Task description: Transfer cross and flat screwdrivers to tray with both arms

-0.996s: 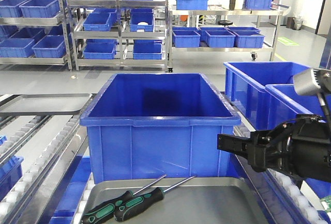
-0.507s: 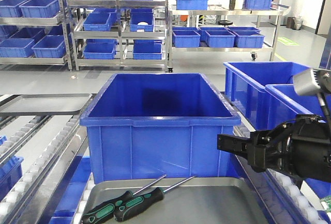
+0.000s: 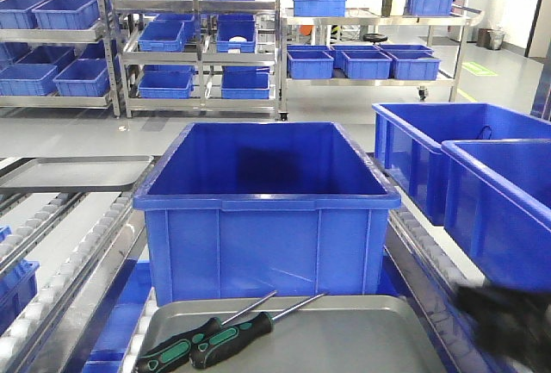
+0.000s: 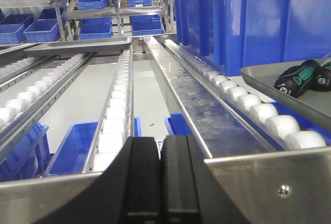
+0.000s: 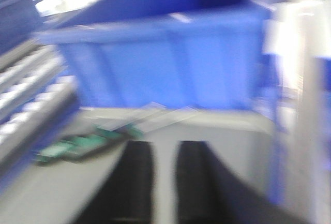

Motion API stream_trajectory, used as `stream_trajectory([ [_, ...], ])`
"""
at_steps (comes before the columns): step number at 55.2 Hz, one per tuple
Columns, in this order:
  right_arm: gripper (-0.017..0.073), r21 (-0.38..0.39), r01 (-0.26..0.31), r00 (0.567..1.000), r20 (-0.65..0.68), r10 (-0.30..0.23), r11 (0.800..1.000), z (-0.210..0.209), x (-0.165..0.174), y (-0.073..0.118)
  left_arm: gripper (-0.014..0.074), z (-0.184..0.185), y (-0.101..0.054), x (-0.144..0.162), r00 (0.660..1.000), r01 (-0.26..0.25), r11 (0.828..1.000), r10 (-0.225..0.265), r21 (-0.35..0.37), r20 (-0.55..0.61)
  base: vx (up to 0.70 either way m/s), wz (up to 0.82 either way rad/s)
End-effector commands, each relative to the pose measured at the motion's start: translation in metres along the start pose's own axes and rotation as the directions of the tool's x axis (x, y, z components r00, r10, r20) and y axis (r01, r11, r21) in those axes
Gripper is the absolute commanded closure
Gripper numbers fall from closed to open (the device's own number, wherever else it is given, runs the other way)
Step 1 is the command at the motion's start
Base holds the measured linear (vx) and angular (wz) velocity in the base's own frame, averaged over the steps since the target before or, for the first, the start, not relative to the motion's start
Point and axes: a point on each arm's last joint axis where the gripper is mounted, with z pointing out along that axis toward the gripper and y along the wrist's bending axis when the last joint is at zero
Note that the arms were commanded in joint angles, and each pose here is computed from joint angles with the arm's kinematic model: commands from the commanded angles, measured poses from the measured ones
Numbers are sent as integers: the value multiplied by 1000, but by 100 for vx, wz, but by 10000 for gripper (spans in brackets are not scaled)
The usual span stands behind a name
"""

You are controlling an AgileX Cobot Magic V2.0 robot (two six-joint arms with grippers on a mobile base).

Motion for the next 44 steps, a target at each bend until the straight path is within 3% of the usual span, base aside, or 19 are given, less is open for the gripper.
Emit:
stream_trajectory([
  [1, 574, 84, 61, 986, 150, -73, 995, -20, 6, -10, 599, -2, 1, -16, 995, 8, 1000, -7, -9, 97, 0, 0],
  [4, 573, 132, 147, 968, 186, -171, 980, -29, 21, -16, 599, -2, 1, -16, 995, 8, 1000, -7, -9, 97, 0, 0],
  [9, 571, 186, 289, 906, 265, -331, 939, -47, 48, -23, 599, -2, 1, -16, 995, 8, 1000, -7, -9, 97, 0, 0],
  [15, 570, 203, 352, 854, 331, -402, 914, -57, 80, -29, 599, -2, 1, -16, 995, 8, 1000, -7, -9, 97, 0, 0],
  [19, 570, 208, 341, 854, 338, -395, 917, -60, 101, -35, 599, -2, 1, -16, 995, 8, 1000, -7, -9, 97, 0, 0],
  [28, 570, 274, 225, 865, 385, -321, 935, -59, 143, -53, 599, -2, 1, -16, 995, 8, 1000, -7, -9, 97, 0, 0],
  [37, 570, 369, 184, 878, 356, -321, 911, -61, 158, -63, 599, -2, 1, -16, 995, 8, 1000, -7, -9, 97, 0, 0],
  [44, 570, 362, 180, 879, 359, -315, 915, -61, 158, -62, 599, -2, 1, -16, 995, 8, 1000, -7, -9, 96, 0, 0],
])
